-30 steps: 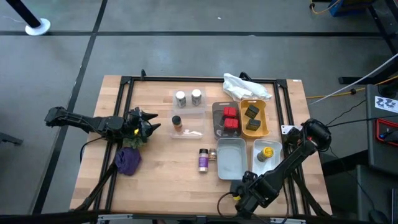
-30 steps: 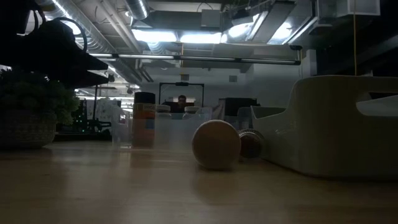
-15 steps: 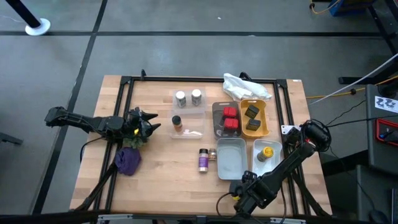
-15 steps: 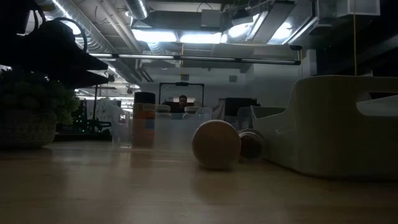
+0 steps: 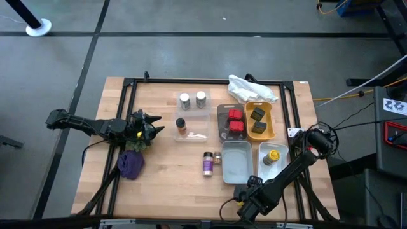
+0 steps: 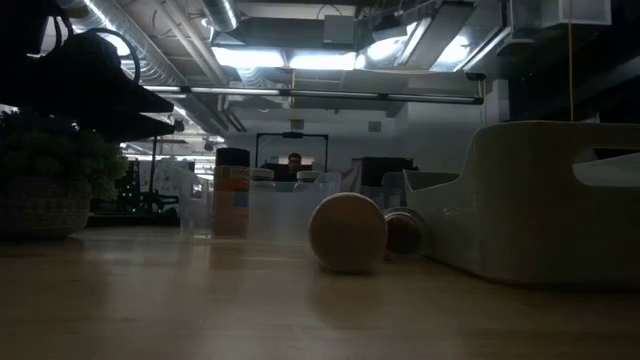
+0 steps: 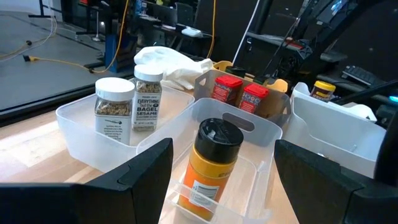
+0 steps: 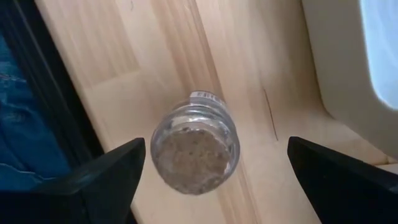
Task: Sort spices by type
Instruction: Put the bottom brown seasoning bottle into the gray bin
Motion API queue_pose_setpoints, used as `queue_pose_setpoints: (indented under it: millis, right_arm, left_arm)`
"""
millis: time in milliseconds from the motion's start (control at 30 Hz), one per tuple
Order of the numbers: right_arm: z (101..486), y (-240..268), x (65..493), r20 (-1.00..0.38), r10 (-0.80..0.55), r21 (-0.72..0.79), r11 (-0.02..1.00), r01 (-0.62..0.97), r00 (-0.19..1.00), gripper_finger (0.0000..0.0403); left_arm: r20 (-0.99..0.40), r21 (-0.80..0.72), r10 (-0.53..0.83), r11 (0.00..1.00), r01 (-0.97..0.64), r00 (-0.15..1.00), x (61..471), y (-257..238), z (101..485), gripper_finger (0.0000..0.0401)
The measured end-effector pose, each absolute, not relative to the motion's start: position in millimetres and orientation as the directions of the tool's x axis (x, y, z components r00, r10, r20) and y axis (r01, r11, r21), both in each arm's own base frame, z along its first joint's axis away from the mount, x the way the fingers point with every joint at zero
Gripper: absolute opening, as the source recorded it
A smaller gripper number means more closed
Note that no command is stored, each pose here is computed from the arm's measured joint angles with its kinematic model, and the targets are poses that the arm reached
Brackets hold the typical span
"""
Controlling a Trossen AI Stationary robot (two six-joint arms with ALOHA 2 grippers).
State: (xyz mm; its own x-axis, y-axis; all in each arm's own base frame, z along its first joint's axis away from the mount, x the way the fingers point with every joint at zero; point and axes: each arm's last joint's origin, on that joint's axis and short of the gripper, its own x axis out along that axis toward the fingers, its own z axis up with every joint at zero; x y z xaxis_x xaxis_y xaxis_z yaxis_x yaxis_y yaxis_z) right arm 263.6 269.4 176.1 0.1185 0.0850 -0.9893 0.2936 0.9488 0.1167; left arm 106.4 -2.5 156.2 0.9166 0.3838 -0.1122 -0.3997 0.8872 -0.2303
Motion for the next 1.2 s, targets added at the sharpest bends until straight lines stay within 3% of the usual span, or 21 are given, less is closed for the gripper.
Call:
queue_pose_setpoints:
  millis: [167, 267, 633, 900, 1200]
  right_arm:
    - [173, 269, 264, -0.99, 0.067, 0.102, 0.95, 0.295, 0.126, 0.0384]
    - [173, 269, 265, -0.989, 0.057, 0.095, 0.95, 0.296, 0.136, 0.0358]
    - [174, 272, 265, -0.987, 0.109, 0.14, 0.946, 0.292, 0.12, 0.0177]
    - [181, 275, 268, -0.983, 0.144, 0.173, 0.941, 0.292, 0.116, 0.0176]
    - [220, 282, 275, -0.98, 0.154, 0.186, 0.94, 0.288, 0.129, 0.0183]
  left_arm:
    - [-0.116, -0.227, 0.384, 0.888, -0.401, 0.916, 107, -3, 156, 0.0265]
    - [-0.116, -0.229, 0.384, 0.887, -0.401, 0.916, 107, -3, 156, 0.0265]
    - [-0.116, -0.229, 0.384, 0.887, -0.401, 0.916, 107, -3, 156, 0.0265]
    - [-0.116, -0.229, 0.384, 0.887, -0.401, 0.916, 107, -3, 156, 0.0265]
    - [-0.116, -0.229, 0.384, 0.887, -0.401, 0.916, 107, -3, 156, 0.0265]
